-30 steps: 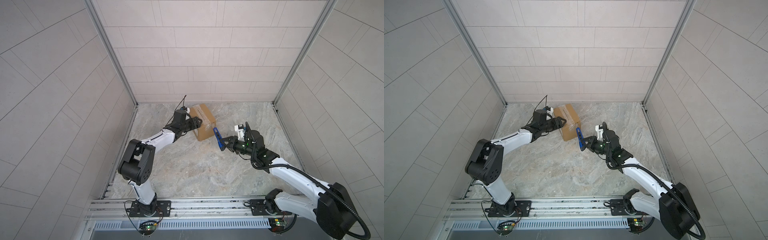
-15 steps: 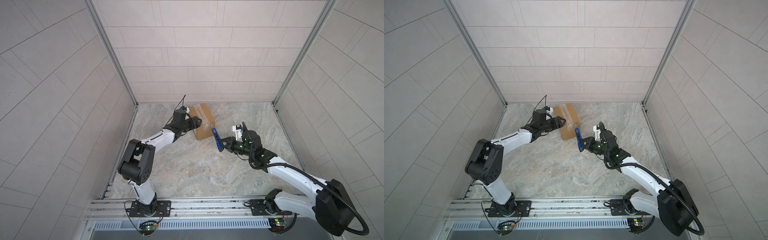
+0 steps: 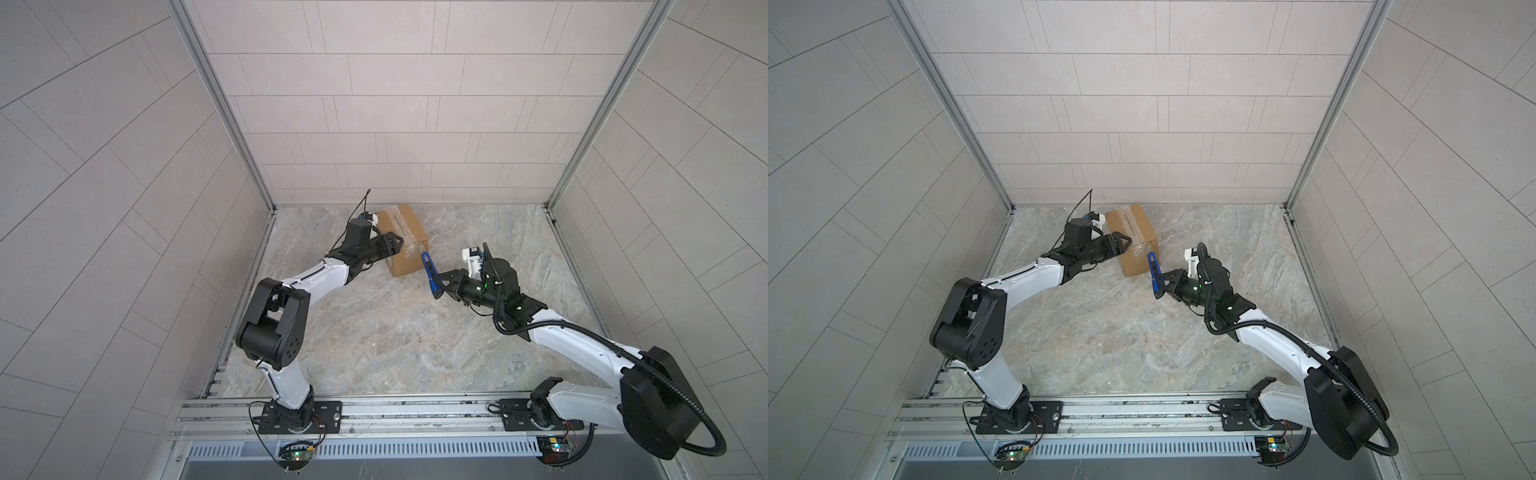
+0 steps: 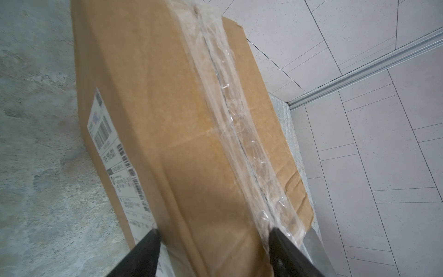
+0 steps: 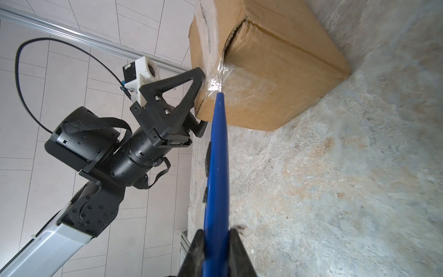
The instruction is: Unpack the express box
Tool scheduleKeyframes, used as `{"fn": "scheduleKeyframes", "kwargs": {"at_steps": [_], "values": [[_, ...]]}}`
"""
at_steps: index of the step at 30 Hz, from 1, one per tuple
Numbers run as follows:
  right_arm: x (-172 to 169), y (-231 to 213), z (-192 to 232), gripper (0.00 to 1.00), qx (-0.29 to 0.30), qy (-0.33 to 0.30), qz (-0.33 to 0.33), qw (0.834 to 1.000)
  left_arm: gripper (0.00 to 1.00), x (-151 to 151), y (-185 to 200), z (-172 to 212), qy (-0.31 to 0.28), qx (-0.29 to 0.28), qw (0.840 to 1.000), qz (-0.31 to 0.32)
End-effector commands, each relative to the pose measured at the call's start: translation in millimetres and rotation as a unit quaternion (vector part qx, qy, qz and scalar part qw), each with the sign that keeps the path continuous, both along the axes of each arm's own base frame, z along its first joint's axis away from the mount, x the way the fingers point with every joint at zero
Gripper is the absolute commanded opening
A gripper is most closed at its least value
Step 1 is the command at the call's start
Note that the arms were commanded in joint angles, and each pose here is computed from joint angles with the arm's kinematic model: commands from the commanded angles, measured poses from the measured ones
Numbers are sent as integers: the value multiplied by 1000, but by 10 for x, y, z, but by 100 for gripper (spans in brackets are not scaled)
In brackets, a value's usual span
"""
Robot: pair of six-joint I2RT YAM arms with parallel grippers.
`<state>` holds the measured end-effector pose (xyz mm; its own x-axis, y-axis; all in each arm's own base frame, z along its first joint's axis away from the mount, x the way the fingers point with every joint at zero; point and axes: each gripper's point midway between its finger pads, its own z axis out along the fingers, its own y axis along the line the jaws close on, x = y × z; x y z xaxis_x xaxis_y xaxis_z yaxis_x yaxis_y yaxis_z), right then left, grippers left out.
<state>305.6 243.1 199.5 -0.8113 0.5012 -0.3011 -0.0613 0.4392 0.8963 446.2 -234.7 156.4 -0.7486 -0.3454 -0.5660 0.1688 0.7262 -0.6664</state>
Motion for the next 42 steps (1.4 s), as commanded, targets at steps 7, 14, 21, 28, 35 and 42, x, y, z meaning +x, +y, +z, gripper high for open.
{"fn": "scheduleKeyframes", "kwargs": {"at_steps": [7, 14, 21, 28, 35, 42], "values": [[74, 81, 148, 0, -26, -41, 24, 999, 74, -41, -118, 42, -6, -8, 1000, -27], [-146, 153, 249, 0, -7, -34, 74, 997, 75, -63, -109, 134, -13, -13, 999, -26], [-321, 154, 299, 0, 18, -23, 88, 996, 75, -152, -107, 179, -16, -35, 999, -25], [-466, 100, 294, 0, 22, -19, 75, 997, 75, -411, -161, 236, -21, -47, 998, -30], [-537, 4, 219, 0, 18, -13, 44, 999, 75, -641, -220, 281, -25, -59, 997, -35], [-551, -79, 115, 0, 10, -12, 17, 1000, 76, -675, -171, 363, -35, -48, 998, -28]]}}
